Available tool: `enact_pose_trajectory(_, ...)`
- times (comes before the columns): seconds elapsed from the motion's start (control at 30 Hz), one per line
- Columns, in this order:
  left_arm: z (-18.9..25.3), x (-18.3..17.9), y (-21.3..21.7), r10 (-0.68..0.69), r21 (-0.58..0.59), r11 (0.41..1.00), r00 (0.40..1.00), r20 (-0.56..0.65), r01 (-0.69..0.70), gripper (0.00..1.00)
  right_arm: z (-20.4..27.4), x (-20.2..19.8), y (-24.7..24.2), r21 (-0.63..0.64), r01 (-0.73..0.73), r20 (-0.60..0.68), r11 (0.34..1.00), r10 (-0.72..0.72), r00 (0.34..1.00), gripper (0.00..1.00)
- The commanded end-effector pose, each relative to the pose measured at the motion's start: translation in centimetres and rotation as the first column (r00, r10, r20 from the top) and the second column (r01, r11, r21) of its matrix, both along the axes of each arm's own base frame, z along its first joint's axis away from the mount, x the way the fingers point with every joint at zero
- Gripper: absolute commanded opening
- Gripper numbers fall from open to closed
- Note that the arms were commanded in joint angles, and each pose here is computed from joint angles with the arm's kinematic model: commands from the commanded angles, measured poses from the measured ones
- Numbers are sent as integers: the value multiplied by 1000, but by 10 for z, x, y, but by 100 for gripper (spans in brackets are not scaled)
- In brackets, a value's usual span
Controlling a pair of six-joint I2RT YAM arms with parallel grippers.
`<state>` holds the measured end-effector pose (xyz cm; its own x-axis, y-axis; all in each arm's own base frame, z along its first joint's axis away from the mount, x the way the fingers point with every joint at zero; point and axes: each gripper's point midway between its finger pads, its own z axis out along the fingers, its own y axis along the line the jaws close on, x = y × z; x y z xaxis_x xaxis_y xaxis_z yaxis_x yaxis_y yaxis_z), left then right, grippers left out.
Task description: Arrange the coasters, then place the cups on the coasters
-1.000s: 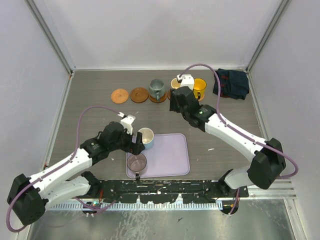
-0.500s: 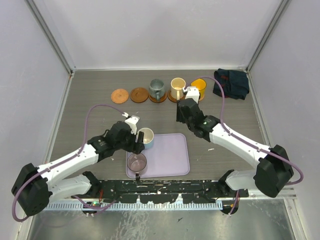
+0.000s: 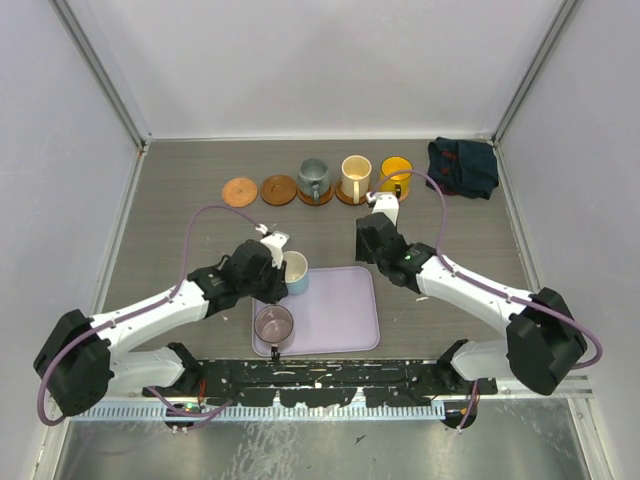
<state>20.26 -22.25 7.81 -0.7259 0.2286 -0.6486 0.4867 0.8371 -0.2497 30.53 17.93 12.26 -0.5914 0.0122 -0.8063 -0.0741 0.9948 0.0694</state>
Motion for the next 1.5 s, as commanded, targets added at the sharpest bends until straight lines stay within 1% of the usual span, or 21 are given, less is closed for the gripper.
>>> enact_pose_trajectory(0.0,23,12,-18,-13,-65,998,998,60,17,1,-4,5,12,61,-4,19,998,3,1000,50)
enact_pose_trajectory(0.13,35,15,-16,0,-76,997,995,103,8,0,-20,1,13,46,-13,-19,999,13,1000,49)
enact_pose_trajectory(0.3,60,28,-7,57,-78,996,976,209,-42,0,-40,-6,12,51,-20,-54,999,23,998,45)
enact_pose_trajectory(0.5,90,52,-1,160,-141,983,926,342,-117,0,-57,-8,14,40,-26,-84,999,29,996,41)
enact_pose_trajectory(0.67,102,71,1,214,-154,975,881,423,-163,0,-67,-9,14,25,-28,-102,999,31,994,33)
enact_pose_trajectory(0.9,114,101,3,246,-124,969,806,539,-213,0,-78,-12,12,14,-26,-131,1000,28,991,31)
enact_pose_trajectory(1.03,117,119,4,267,-120,963,780,566,-242,0,-82,-16,6,-7,-13,-137,1000,12,991,30)
enact_pose_trajectory(1.33,125,163,18,345,-110,931,743,574,-348,0,-86,-22,-1,-17,-6,-148,1000,3,989,26)
enact_pose_trajectory(1.4,127,170,19,359,-114,925,736,575,-362,0,-88,-24,-1,-14,-8,-154,1000,5,988,23)
enact_pose_trajectory(1.47,128,178,20,371,-120,920,729,575,-374,0,-89,-24,0,-12,-11,-158,1000,9,987,16)
